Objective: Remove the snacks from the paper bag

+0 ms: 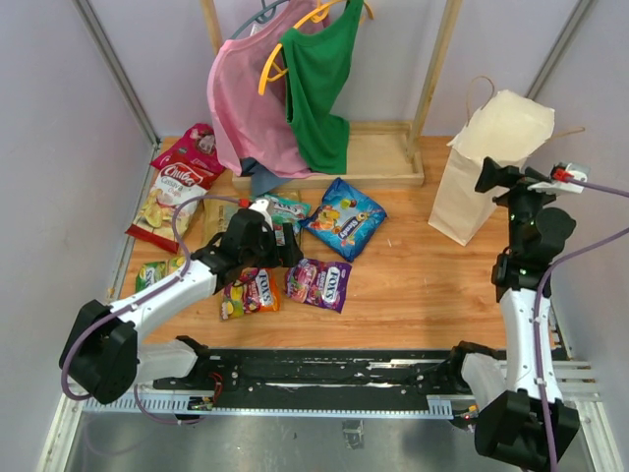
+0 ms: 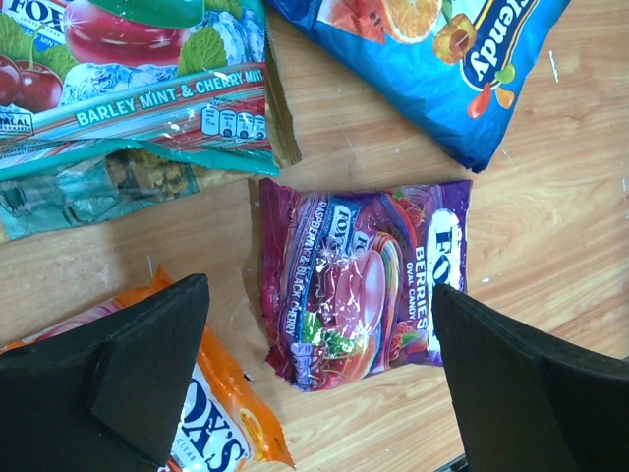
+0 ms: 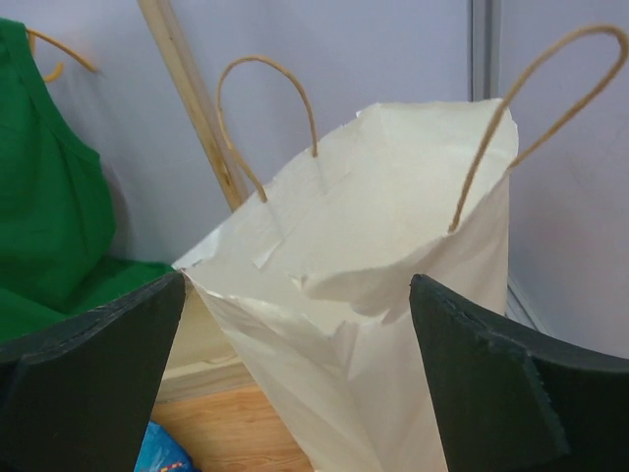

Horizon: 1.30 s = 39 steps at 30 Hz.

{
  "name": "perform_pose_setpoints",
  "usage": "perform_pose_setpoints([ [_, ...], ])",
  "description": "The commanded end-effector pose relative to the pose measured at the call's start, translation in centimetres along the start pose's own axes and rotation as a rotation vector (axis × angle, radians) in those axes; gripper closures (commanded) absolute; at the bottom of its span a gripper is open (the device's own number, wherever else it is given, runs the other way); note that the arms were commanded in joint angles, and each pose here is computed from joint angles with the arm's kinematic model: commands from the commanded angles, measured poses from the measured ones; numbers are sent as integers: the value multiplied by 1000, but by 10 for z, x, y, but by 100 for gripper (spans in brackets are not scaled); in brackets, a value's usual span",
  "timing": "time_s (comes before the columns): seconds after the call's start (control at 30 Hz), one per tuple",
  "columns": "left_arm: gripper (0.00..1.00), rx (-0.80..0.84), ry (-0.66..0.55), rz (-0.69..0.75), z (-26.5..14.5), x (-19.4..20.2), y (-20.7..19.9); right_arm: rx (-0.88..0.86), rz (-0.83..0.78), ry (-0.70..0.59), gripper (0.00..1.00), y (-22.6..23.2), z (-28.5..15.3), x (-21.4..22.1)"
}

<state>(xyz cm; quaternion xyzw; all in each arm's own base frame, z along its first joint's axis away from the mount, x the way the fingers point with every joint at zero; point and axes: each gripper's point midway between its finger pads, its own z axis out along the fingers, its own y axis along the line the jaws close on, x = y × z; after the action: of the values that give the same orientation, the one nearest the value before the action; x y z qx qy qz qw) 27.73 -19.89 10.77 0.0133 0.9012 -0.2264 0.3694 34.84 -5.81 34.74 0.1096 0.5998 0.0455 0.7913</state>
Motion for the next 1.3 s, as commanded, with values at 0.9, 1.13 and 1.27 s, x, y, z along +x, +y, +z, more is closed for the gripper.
perform_pose_setpoints([
  [0.9, 0, 236, -348, -40, -62, -188, -28, -324, -77, 731, 2, 153, -93, 116],
  [1.13, 0, 189, -414, -63, -71, -192, -5, -377, -47, 665, 2, 159, -96, 115],
  [1.27, 0, 109, -436, -60, -77, -188, 9, -354, -69, 682, 2, 153, -97, 120],
])
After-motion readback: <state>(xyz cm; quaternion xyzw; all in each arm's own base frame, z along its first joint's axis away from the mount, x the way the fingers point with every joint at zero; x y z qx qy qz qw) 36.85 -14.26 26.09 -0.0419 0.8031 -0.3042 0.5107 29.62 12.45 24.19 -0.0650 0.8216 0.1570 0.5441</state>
